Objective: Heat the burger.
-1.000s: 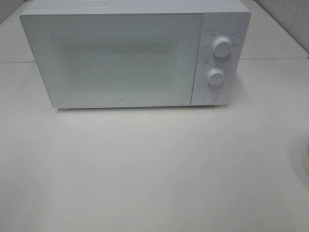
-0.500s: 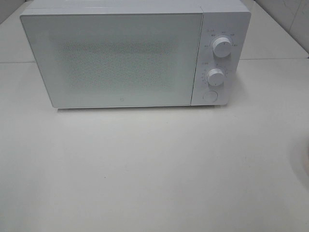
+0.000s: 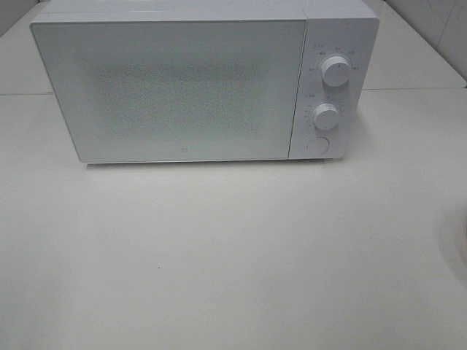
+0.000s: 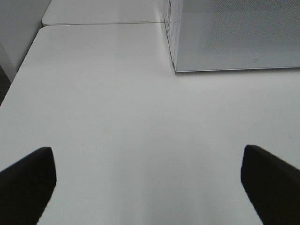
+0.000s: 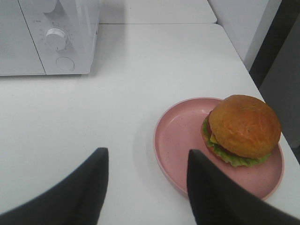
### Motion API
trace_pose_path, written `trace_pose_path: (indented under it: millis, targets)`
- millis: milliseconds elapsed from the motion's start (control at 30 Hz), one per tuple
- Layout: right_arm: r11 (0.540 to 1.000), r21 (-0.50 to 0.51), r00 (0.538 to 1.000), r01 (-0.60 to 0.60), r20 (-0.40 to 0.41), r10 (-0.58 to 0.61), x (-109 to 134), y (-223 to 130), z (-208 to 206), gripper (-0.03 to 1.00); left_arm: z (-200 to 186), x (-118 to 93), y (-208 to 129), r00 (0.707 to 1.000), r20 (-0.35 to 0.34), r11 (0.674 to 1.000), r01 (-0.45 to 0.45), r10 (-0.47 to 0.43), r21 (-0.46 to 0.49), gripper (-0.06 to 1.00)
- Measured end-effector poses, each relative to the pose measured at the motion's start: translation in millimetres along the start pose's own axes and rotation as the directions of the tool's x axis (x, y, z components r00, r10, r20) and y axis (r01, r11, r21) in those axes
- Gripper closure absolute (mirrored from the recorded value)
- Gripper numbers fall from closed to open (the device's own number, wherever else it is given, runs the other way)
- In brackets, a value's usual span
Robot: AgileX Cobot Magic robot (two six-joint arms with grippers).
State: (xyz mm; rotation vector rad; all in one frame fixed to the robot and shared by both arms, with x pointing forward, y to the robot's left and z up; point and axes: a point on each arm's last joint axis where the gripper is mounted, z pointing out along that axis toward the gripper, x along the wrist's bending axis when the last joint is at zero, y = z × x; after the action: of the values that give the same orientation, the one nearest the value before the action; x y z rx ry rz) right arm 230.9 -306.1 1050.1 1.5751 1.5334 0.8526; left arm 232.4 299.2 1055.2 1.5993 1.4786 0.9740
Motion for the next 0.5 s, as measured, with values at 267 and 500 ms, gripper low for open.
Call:
trace_pose_path:
  millis: [267,500]
  targets:
    - [1.000,0.000,1.000,0.000,0.000,0.000,0.0,0.0,0.0,0.51,0.0,0.0,0.0,1.000,0.000,1.000,0.000,0.000,0.000,-0.05]
    - [1.000,0.000,1.000,0.000,0.000,0.000,0.0,0.0,0.0,0.51,0.0,0.0,0.0,1.000,0.000,1.000,-0.001,0.001,0.000,-0.05]
